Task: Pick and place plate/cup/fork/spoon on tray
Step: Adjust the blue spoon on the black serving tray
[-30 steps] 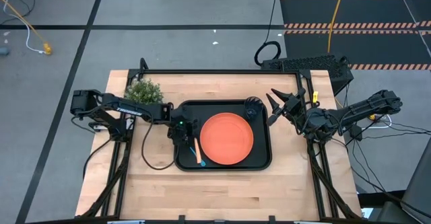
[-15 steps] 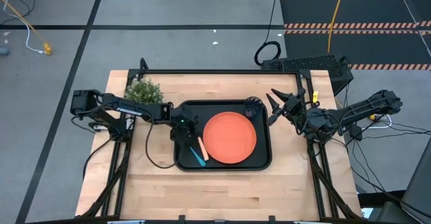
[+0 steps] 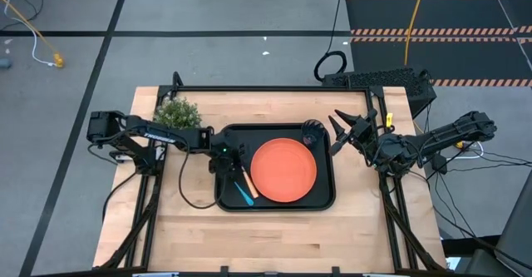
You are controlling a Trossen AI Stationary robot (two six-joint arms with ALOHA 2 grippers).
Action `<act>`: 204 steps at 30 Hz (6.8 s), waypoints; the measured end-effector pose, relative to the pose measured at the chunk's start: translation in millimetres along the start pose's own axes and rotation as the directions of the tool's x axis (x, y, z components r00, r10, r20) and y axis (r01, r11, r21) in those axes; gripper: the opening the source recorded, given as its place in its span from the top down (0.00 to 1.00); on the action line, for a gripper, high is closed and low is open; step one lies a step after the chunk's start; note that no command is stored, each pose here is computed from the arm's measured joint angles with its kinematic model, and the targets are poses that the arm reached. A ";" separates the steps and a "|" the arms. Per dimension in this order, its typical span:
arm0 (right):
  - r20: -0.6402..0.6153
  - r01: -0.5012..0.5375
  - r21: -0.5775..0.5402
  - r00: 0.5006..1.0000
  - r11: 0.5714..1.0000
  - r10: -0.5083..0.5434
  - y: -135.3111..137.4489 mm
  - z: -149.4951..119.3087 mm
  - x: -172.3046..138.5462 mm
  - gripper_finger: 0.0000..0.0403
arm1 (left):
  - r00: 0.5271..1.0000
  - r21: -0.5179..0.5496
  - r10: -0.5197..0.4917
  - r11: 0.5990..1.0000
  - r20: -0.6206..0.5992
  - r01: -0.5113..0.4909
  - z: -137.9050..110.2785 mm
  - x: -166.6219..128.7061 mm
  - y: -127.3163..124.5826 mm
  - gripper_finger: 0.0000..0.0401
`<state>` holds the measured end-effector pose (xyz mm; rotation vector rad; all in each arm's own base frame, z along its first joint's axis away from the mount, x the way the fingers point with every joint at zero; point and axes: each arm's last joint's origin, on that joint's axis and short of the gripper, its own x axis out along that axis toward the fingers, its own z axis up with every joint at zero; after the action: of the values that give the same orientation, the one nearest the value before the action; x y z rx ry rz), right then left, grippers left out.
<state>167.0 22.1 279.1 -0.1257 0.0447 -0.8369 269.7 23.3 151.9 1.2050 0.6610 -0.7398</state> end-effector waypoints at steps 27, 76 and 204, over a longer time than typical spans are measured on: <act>0.123 -0.003 -0.058 0.992 0.998 0.010 -5.4 19.5 1.2 0.72 | 0.960 -0.681 0.153 0.679 -0.233 -0.274 73.0 -55.0 19.9 0.74; 0.101 -0.018 -0.240 0.994 0.971 0.043 3.2 10.0 13.8 0.72 | 0.941 0.061 -0.243 -0.970 -0.235 -0.235 87.7 -28.3 -0.3 0.74; 0.041 -0.072 -0.312 0.995 0.947 0.089 8.5 2.3 4.7 0.72 | 0.897 0.180 -0.395 -0.914 -0.201 -0.362 60.6 28.0 4.2 0.82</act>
<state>176.6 24.5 280.3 -0.4409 0.1298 -0.7399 293.5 -39.0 146.4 2.8963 -1.7432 -2.3134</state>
